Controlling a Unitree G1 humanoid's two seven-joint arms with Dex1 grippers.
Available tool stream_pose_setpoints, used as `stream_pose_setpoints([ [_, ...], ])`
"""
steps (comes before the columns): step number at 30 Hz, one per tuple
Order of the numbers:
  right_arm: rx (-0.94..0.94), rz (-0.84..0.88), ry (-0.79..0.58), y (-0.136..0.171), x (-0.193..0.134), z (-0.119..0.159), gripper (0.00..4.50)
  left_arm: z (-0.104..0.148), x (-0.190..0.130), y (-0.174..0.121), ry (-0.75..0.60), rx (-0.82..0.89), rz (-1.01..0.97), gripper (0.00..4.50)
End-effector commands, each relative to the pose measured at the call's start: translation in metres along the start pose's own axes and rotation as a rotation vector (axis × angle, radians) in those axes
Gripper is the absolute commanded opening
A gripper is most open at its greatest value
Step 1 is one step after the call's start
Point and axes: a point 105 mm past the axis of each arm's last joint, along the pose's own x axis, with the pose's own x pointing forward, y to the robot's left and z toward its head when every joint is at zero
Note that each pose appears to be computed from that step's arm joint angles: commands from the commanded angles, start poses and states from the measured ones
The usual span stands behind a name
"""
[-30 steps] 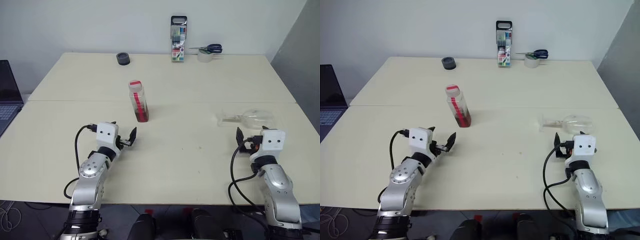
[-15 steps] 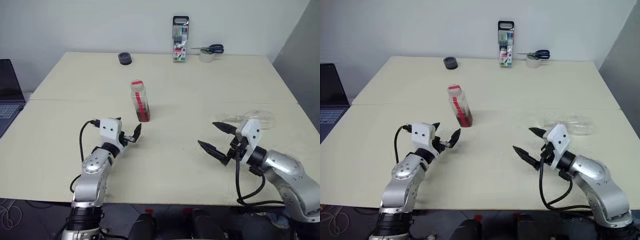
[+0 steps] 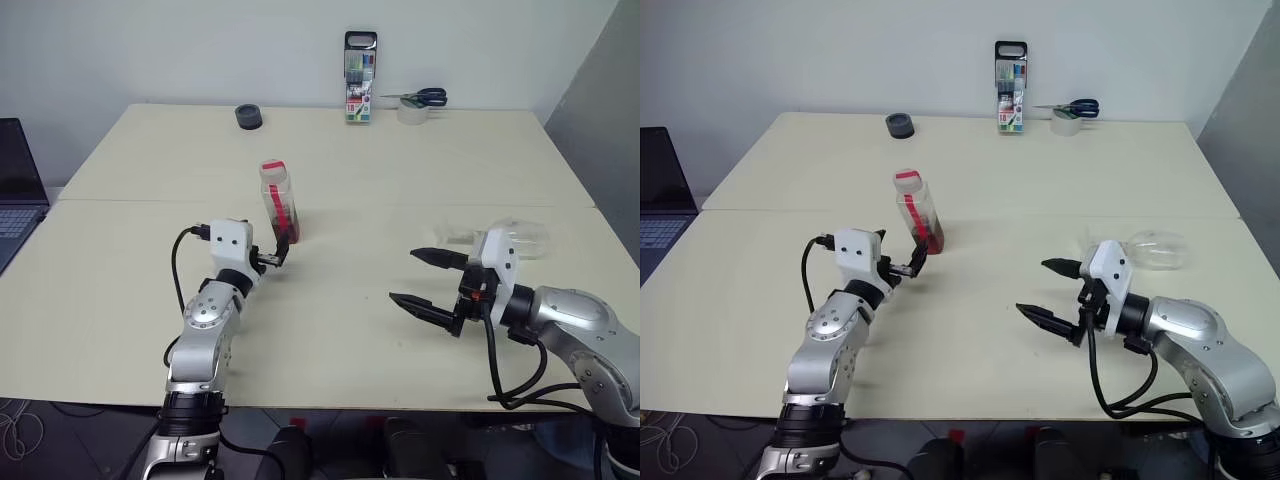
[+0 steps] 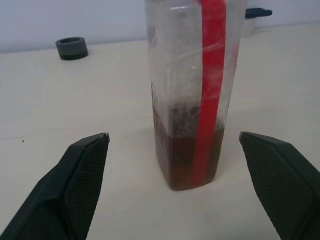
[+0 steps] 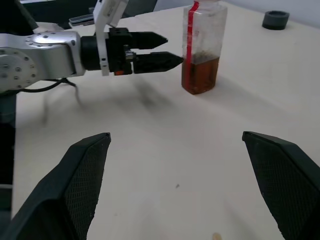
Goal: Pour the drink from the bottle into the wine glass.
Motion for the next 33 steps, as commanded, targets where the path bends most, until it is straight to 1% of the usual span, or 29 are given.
stream_pose_setpoints([
  [1,-0.059,0.042,-0.035,0.007,0.001,0.017,4.5,0.014,0.008,-0.002,-0.049,0.007,-0.006,4.45],
  [14,-0.065,0.065,-0.045,0.009,0.004,0.026,4.5,0.024,0.031,-0.007,-0.077,-0.001,-0.016,4.45],
  [19,-0.055,0.092,-0.044,0.009,0.005,0.03,4.5,0.032,0.04,-0.01,-0.103,-0.001,-0.013,4.45],
  [27,-0.05,0.102,-0.062,0.006,0.008,0.035,4.5,0.047,0.053,-0.01,-0.14,0.004,0.037,4.45],
  [33,-0.047,0.106,-0.07,0.004,0.01,0.037,4.5,0.05,0.057,-0.011,-0.14,0.004,0.055,4.45],
])
